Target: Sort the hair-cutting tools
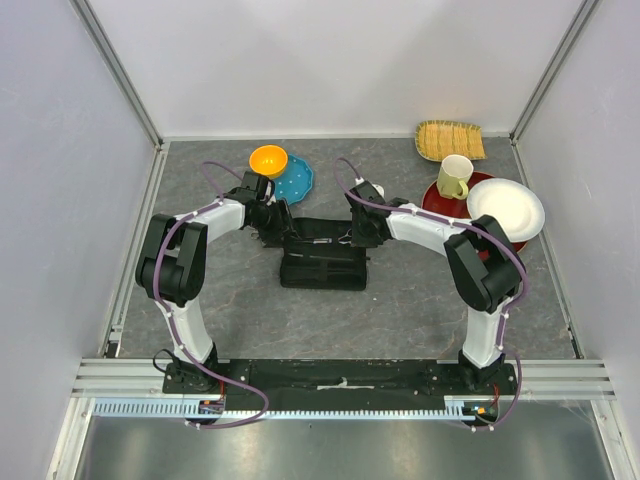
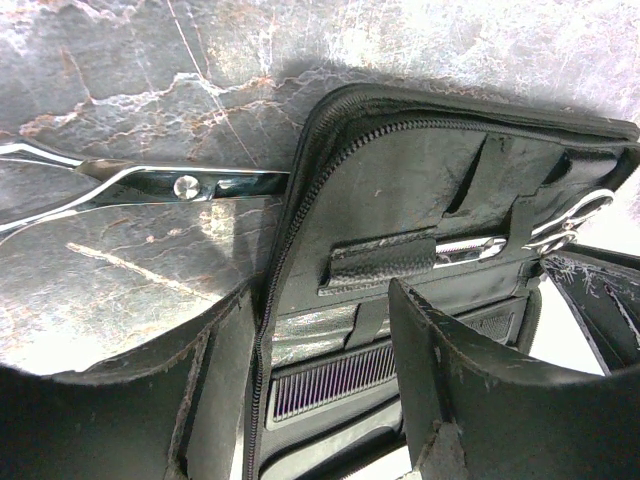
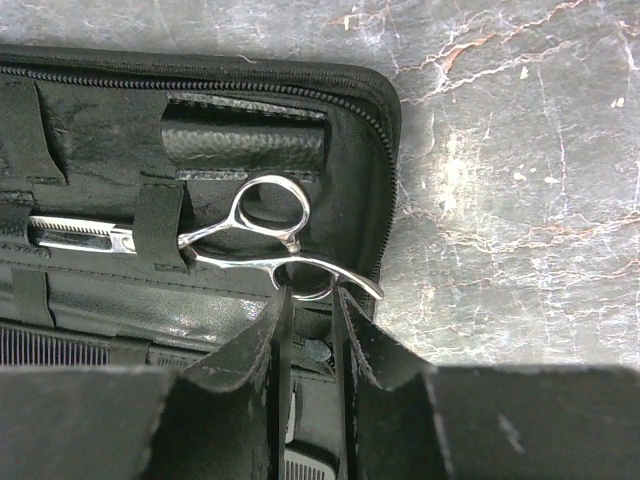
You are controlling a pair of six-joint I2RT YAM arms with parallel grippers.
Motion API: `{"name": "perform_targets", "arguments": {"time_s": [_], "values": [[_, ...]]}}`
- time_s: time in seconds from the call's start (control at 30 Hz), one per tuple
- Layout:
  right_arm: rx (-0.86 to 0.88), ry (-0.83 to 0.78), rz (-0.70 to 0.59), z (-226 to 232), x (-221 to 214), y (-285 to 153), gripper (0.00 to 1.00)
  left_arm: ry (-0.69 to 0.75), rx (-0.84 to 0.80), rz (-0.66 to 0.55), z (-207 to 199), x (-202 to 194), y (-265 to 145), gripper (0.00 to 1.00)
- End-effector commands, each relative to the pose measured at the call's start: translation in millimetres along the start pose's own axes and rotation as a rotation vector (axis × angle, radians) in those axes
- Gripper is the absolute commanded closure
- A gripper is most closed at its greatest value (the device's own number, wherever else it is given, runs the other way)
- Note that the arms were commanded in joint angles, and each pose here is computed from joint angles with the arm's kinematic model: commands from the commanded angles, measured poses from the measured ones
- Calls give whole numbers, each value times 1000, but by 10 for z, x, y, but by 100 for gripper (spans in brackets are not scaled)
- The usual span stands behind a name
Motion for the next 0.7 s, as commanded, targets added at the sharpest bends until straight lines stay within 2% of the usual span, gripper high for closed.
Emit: {"name": "perform_targets", "arguments": {"time_s": [0.0,0.3,0.43,0.53,0.67], "values": [[-39,71,-45,4,110,80,70,-30,25,55,85,-188,42,37],[-86,288,-77,-77,36,45,61,-36,10,63,65,-204,50,37],[-91,387,-103,-86,56,-7,64,-38,6,65,53,-207,54,37],[-99,420,-125,-110,80,-38,70,-38,7,65,62,-206,54,37],[-88,439,-131,-85,107,-39,73,-38,7,65,66,-211,53,37]]}}
Point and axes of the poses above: each gripper's point midway between its finger pads, its own y axis out along the fingers, its own z axis along the line the jaws close on, x = y × z, the point moved 1 cm from there along -y, back along the fingers, and after that the axes turned 9 degrees about -y, right-handed, at the moved point
